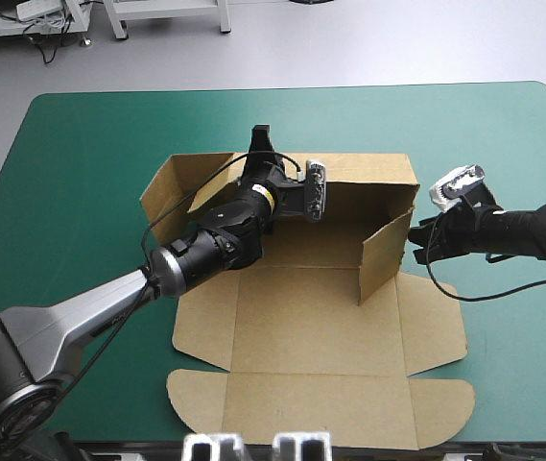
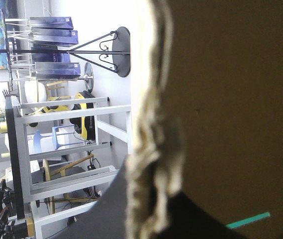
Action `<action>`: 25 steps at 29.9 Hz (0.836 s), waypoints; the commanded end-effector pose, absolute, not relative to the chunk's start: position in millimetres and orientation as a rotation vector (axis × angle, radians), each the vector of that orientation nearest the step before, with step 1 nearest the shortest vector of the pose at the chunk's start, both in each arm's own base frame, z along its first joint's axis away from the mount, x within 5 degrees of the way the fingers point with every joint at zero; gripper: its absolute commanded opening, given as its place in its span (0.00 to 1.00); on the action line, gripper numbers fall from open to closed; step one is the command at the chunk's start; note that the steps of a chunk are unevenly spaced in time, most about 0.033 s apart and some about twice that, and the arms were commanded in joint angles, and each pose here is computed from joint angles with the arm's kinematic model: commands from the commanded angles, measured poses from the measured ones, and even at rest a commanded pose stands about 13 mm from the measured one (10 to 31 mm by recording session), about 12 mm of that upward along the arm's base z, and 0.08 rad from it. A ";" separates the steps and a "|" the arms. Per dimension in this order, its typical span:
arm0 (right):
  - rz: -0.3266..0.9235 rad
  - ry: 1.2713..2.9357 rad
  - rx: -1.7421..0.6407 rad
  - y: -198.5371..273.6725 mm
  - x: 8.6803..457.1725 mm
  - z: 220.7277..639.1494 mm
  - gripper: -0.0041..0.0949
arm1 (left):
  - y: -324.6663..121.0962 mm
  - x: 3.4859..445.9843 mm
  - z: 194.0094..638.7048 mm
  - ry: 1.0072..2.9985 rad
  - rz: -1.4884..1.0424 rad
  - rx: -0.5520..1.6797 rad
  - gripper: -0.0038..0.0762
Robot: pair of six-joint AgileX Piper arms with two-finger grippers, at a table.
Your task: Fold the box
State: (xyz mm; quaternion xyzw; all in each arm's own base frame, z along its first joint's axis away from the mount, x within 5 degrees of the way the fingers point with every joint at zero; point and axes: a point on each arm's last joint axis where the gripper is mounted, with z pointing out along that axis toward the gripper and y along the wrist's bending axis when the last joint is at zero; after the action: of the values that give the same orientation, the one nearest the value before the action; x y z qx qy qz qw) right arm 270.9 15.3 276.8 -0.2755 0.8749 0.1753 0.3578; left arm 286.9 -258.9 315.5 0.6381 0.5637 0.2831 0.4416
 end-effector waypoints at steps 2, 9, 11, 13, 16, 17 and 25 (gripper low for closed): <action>0.481 2.182 -0.772 20.4 264.9 293.1 0.42 | -257.9 281.6 332.8 1.394 0.676 1.531 0.03; 0.520 2.189 -0.796 22.5 262.0 292.6 0.47 | -257.9 281.6 332.8 1.394 0.676 1.531 0.03; 0.544 2.193 -0.812 23.8 260.2 292.4 0.49 | -257.9 281.6 332.8 1.394 0.676 1.531 0.03; 0.562 2.195 -0.823 24.7 258.9 292.3 0.51 | -257.9 281.6 332.8 1.394 0.676 1.531 0.03; 0.548 2.186 -0.794 24.0 261.5 292.9 0.51 | -257.9 281.6 332.8 1.394 0.676 1.531 0.03; 0.533 2.178 -0.769 23.1 263.5 293.7 0.51 | -257.9 281.6 332.8 1.394 0.676 1.531 0.03; 0.548 2.107 -0.657 23.0 276.4 295.1 0.51 | -258.6 282.2 331.0 1.384 0.687 1.550 0.03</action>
State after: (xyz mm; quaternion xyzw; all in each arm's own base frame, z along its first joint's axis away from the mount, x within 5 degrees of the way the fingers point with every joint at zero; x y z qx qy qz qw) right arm 271.8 20.8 278.9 -0.2873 0.8586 0.2055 0.3715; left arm 287.4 -259.4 314.7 0.6405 0.5613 0.2849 0.4399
